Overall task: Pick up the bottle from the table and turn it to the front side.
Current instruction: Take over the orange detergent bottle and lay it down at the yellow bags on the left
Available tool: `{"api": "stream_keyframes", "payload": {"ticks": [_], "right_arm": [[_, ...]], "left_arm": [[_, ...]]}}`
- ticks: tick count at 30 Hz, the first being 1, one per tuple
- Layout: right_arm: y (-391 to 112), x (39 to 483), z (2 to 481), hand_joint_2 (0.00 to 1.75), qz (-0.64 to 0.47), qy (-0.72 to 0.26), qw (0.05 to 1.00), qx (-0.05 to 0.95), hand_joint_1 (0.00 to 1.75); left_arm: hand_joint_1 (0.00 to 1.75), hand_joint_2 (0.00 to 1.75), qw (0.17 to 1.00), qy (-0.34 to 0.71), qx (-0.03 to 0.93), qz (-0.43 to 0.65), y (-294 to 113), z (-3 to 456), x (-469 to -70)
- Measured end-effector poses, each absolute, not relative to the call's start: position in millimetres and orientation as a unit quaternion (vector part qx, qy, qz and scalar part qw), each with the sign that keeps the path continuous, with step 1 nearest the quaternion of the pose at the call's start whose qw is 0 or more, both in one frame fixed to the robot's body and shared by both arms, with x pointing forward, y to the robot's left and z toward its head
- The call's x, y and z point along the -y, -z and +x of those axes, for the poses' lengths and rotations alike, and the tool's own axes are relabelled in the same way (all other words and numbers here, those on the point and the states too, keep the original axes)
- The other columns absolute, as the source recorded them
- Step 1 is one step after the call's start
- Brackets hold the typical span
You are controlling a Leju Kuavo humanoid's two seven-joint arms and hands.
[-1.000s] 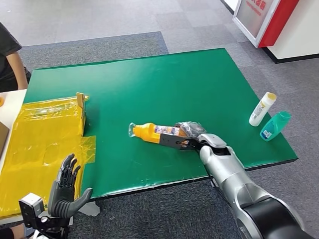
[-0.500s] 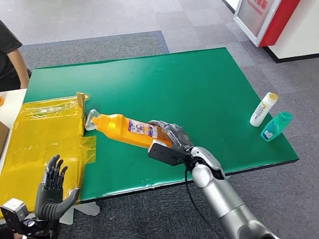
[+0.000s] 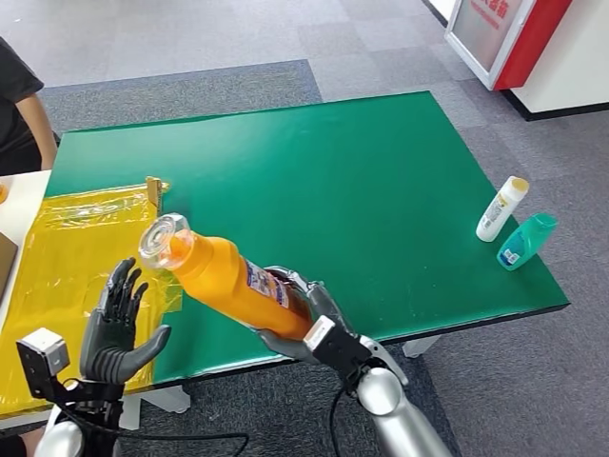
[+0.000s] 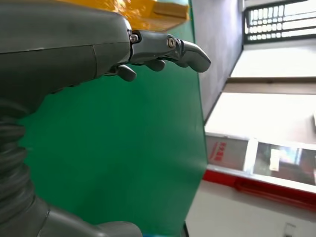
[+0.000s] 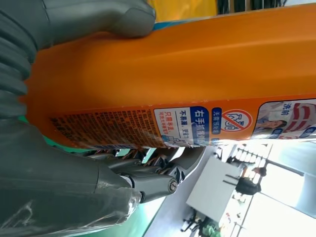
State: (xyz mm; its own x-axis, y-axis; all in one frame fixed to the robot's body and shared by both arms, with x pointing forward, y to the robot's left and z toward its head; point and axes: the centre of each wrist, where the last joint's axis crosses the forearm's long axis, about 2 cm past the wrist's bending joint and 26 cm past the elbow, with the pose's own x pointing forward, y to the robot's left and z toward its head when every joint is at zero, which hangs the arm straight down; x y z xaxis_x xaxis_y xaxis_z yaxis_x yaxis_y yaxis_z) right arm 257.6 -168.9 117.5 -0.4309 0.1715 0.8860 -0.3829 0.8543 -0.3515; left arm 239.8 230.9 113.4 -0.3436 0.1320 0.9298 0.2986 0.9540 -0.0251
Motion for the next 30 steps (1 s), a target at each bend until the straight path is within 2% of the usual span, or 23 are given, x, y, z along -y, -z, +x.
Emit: {"api": "stream_keyframes", "payload": {"ticks": [7,18,23,30], "right_arm": [[-100,145,253,1.75,0.068,-0.291,0.527,0.796,1.75],[-92,119,263,1.75,0.050,-0.360,0.502,0.785,1.75],[-92,112,267,1.75,0.052,-0.374,0.497,0.781,1.75],[-92,110,268,1.75,0.050,-0.381,0.495,0.779,1.75]], "left_arm": [[0.00,1.75,0.506,0.107,0.821,-0.242,-144,272,-216],[0.00,1.75,0.475,0.191,0.760,-0.401,-138,288,-206],[0.00,1.75,0.485,0.221,0.738,-0.413,-131,291,-208],[0.00,1.75,0.518,0.259,0.725,-0.372,-124,293,-214]]}}
